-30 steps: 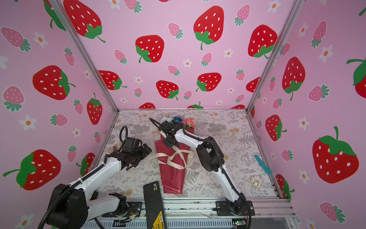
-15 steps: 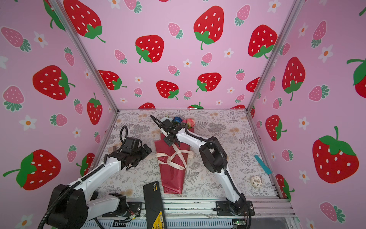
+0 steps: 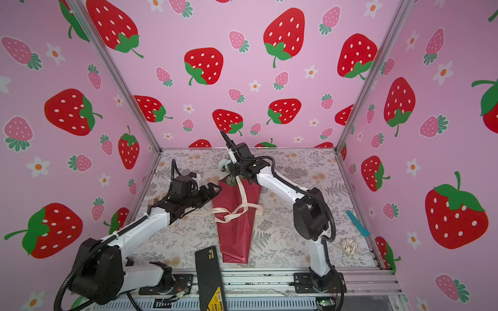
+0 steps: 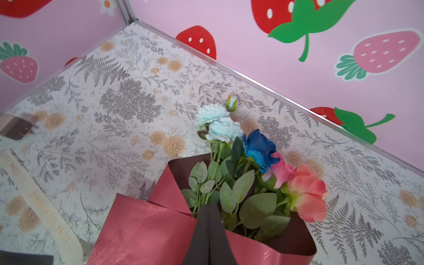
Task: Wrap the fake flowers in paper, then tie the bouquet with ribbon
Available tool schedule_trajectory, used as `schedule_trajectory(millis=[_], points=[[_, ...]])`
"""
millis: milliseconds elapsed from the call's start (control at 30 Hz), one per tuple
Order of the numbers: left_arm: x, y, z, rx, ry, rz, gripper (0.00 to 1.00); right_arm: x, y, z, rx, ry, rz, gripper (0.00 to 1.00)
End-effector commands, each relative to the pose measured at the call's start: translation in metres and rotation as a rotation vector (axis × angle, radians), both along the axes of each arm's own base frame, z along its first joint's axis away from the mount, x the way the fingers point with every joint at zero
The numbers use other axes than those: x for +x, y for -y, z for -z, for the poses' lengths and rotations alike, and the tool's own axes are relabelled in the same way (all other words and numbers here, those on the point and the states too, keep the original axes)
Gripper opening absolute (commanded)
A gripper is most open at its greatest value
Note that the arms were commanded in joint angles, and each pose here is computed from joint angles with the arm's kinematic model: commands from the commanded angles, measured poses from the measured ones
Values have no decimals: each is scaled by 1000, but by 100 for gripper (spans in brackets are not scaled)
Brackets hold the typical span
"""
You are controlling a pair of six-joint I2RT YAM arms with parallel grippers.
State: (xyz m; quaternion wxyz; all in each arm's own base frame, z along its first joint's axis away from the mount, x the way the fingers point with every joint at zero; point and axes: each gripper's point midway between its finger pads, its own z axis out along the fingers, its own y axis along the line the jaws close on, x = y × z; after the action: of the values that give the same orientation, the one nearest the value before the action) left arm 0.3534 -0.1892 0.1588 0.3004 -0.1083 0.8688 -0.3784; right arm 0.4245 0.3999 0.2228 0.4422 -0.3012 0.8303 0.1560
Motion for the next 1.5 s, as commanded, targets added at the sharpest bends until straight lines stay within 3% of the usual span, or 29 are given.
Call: schedule_trajectory(millis=[0,333,533,667,767,867,1033,1067,1133,1167,1467], points=[[17,44,-37,-34,154,168,91,-1,10,-32,122,10,16,0],[41,107,-35,73,237,353,91,-14,47,-77,258,58,65,0],[69,113,-35,135,263,289,86,-26,53,-84,304,46,52,0],[83,121,-44,99,283,269,60,-33,56,-79,323,27,46,0],[86,127,-50,64,291,275,27,-38,60,-76,326,23,49,0],[86,127,-55,54,302,269,0,-43,67,-75,325,30,57,0],[85,125,-62,48,321,254,0,-52,86,-75,338,47,93,1],[85,124,-64,44,325,251,0,-54,90,-74,342,49,100,7],[86,124,-67,38,330,247,0,-61,100,-74,361,58,114,32],[86,124,-69,35,331,245,0,-65,103,-75,375,66,113,38],[80,129,-74,-18,302,254,0,-104,105,-11,483,-48,41,48]])
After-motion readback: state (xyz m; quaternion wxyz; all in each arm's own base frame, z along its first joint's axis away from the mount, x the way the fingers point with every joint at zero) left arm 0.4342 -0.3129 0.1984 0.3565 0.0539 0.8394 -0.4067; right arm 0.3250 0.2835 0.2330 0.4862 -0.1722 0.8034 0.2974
